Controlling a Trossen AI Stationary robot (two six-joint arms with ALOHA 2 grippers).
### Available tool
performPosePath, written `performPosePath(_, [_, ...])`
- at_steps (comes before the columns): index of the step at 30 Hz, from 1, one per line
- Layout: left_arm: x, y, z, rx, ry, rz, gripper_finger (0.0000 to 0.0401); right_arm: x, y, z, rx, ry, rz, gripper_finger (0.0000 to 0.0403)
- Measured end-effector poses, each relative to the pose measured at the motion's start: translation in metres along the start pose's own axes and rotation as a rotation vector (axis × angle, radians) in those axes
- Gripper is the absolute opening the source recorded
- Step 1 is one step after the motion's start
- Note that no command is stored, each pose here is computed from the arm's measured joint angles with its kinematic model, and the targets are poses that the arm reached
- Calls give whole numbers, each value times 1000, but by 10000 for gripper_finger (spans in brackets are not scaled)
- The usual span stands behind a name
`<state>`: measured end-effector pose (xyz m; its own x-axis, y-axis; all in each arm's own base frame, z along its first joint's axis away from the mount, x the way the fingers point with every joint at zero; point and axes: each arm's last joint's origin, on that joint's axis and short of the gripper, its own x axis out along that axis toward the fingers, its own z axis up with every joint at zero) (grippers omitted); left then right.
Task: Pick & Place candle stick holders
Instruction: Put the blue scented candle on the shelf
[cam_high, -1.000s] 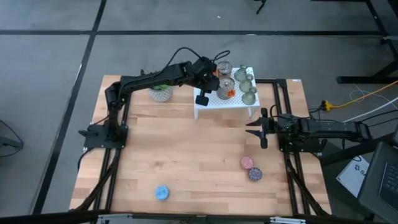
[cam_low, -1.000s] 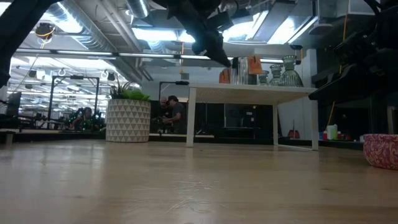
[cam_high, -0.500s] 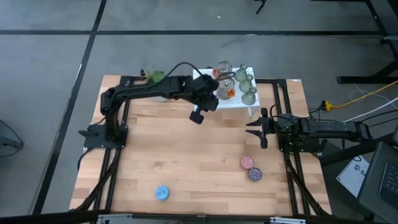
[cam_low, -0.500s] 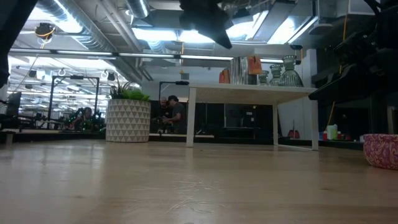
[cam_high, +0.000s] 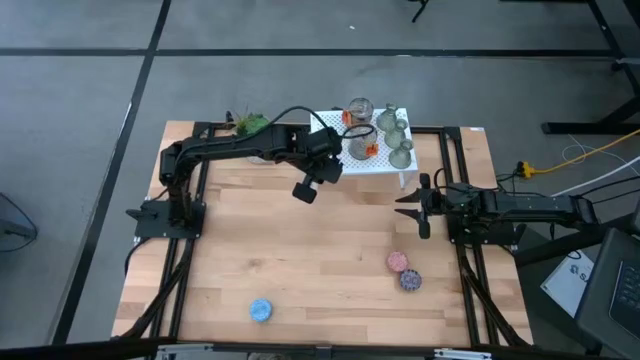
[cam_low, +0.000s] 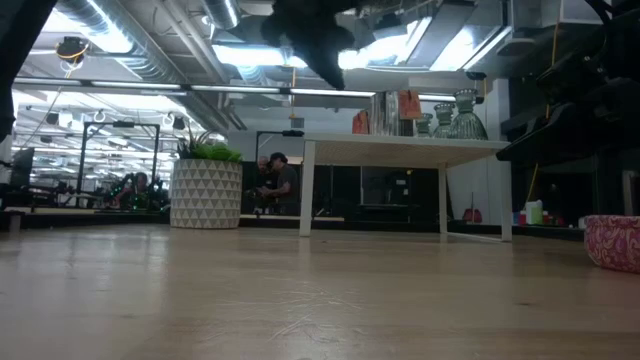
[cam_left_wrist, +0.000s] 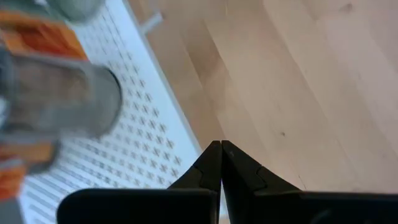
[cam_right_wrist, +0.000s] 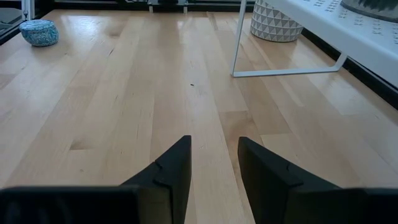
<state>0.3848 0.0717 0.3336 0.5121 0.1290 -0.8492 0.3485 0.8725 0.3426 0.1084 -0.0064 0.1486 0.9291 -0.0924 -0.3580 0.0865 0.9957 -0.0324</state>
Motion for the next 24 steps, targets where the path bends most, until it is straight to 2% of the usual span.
performPosePath(6, [23,-10,-14,-67,34,-17,1,0,0,0,0,0,0,135])
performPosePath(12, [47,-33,-19,-114,22,32,2,0,0,0,0,1,0,135])
performPosePath(19, [40,-59,-11,-156,-33,114,2,0,0,0,0,0,1,135])
performPosePath(24, [30,-80,6,-205,-100,122,2,0,0,0,0,1,10,135])
